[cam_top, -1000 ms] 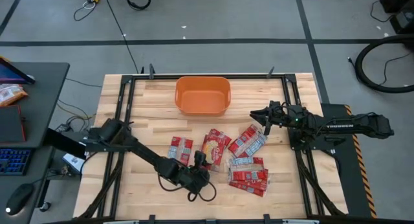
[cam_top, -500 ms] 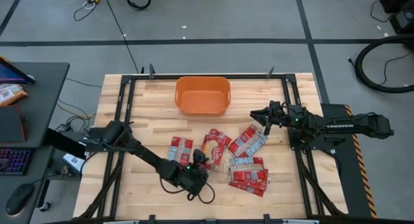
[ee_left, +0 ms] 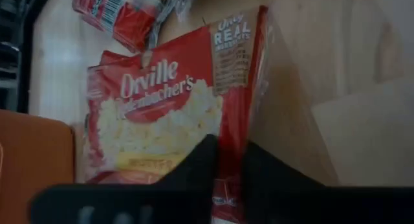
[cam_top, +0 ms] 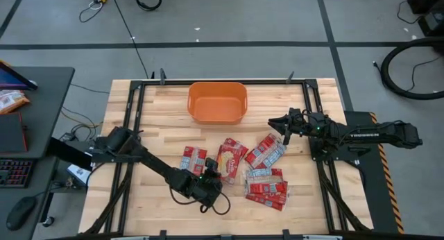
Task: Sort popcorn bags into baskets
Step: Put the red popcorn bag into the orange bin
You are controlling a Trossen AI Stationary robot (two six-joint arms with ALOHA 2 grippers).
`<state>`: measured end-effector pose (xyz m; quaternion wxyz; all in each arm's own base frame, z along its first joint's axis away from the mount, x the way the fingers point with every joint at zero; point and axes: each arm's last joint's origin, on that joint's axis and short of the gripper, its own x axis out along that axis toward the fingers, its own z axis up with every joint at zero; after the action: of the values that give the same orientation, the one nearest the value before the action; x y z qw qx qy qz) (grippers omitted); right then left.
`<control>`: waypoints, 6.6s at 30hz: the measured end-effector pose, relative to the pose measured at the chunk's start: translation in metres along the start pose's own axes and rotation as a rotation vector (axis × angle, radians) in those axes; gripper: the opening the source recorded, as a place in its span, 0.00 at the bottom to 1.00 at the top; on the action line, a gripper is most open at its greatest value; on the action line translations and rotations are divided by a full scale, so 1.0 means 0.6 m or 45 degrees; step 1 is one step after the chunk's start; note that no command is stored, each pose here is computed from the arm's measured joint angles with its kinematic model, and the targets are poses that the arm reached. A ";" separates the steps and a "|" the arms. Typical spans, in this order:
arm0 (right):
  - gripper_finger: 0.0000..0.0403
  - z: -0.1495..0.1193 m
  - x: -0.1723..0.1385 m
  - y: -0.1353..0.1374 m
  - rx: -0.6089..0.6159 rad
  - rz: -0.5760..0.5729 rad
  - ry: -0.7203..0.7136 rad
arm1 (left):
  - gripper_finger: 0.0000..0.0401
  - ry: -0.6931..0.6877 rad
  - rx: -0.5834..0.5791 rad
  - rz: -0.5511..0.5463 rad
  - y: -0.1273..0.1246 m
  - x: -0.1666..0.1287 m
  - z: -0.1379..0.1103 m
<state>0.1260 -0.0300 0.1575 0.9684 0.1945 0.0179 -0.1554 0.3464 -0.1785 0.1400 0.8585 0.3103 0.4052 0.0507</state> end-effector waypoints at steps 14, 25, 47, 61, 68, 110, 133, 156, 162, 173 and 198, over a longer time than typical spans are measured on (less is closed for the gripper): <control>0.22 0.001 0.000 0.000 0.001 0.003 -0.009 | 0.02 -0.226 -0.504 0.044 0.240 -0.138 0.016; 0.22 0.001 0.000 0.000 0.001 0.004 -0.009 | 0.01 -0.214 -0.485 0.288 0.419 -0.151 -0.050; 0.22 0.002 0.001 0.001 0.001 0.006 -0.015 | 0.02 -0.394 -0.561 -0.137 0.594 -0.060 -0.211; 0.22 0.002 0.001 0.001 0.001 0.007 -0.016 | 0.02 -0.383 -0.279 -0.230 0.581 0.020 -0.228; 0.22 0.002 0.001 0.001 0.001 0.006 -0.015 | 0.02 -0.308 -0.012 -0.173 0.580 0.042 -0.243; 0.22 0.002 0.001 0.001 0.001 0.005 -0.013 | 0.25 0.651 0.102 0.414 0.536 0.021 -0.219; 0.22 0.002 0.002 0.001 0.002 0.008 -0.020 | 0.30 -0.057 -0.718 -0.237 0.265 0.018 -0.014; 0.22 0.004 0.002 0.002 0.003 0.014 -0.033 | 0.57 0.055 -0.603 -0.031 0.103 0.090 0.092; 0.22 0.004 0.002 0.002 0.003 0.013 -0.033 | 0.57 0.137 -0.568 0.016 0.083 0.114 0.075; 0.22 0.004 0.002 0.002 0.003 0.013 -0.033 | 0.50 0.321 -0.481 -0.007 0.073 0.118 0.048; 0.22 0.004 0.002 0.002 0.003 0.014 -0.035 | 0.01 0.302 -0.541 -0.565 0.226 0.001 0.053</control>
<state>0.1277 -0.0304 0.1601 0.9691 0.1936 0.0032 -0.1528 0.3925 -0.0852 0.2325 0.8409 0.0205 0.5405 -0.0186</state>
